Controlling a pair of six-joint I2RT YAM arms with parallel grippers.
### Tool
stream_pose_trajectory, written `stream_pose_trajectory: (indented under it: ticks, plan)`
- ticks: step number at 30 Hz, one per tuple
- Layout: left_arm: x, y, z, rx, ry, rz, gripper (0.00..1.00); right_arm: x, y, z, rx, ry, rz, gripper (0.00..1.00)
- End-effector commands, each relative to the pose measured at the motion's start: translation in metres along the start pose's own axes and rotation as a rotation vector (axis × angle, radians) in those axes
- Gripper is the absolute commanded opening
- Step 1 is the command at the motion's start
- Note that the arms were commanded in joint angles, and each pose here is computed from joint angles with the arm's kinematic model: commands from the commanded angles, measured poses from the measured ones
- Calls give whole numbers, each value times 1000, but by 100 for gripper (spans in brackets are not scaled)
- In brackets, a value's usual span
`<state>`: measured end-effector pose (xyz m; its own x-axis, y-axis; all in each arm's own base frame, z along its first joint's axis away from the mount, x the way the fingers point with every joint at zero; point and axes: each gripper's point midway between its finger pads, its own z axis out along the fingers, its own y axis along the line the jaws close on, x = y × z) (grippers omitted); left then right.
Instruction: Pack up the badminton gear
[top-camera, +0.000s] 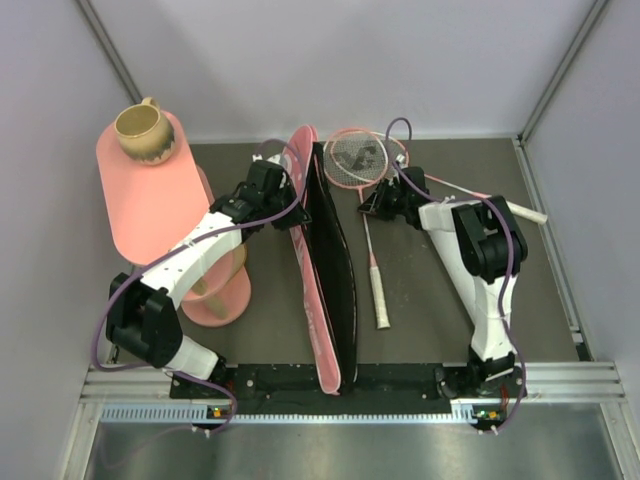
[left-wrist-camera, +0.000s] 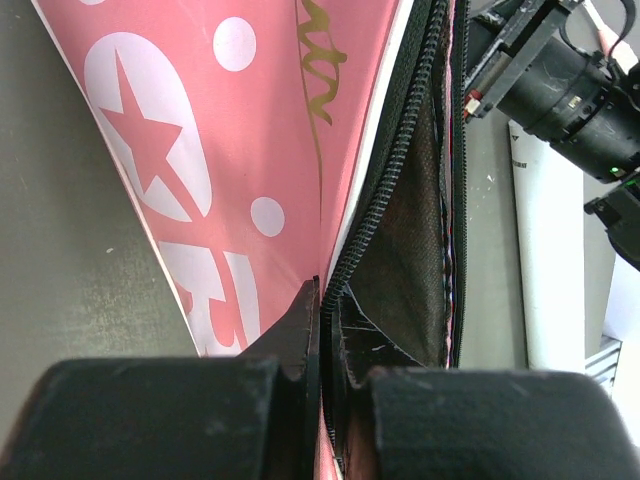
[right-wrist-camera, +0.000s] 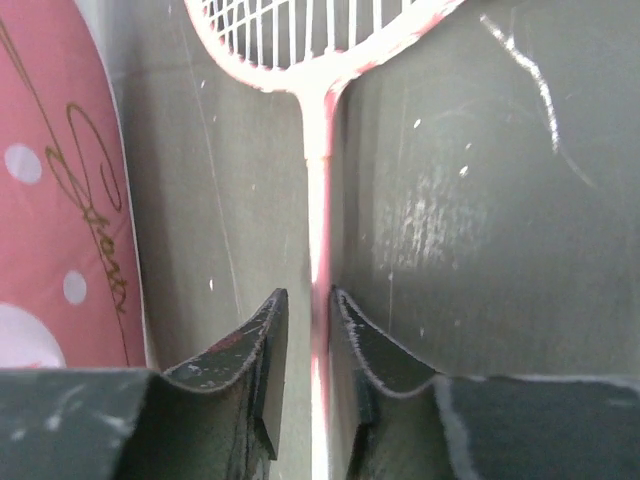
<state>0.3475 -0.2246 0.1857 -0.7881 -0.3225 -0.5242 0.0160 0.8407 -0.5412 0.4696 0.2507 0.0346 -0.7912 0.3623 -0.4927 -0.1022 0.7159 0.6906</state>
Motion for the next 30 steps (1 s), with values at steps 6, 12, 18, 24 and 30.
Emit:
stream_pose_trajectory:
  ticks: [6,12,18,24,30]
  plan:
    - [-20,-17,-8,86,-49,0,0,-32,23,-1,-129,-54,49,0]
    - [-28,-11,-2,41,-62,-71,0,-62,47,-55,-90,-75,-53,0]
    - [-45,-14,-2,34,-131,-117,0,-70,69,-125,-21,-121,-214,0]
    - [-56,-28,16,64,-112,-132,0,-70,82,-186,92,-153,-335,0]
    - [-78,-29,35,41,-145,-130,0,-12,98,-208,138,-39,-492,0]
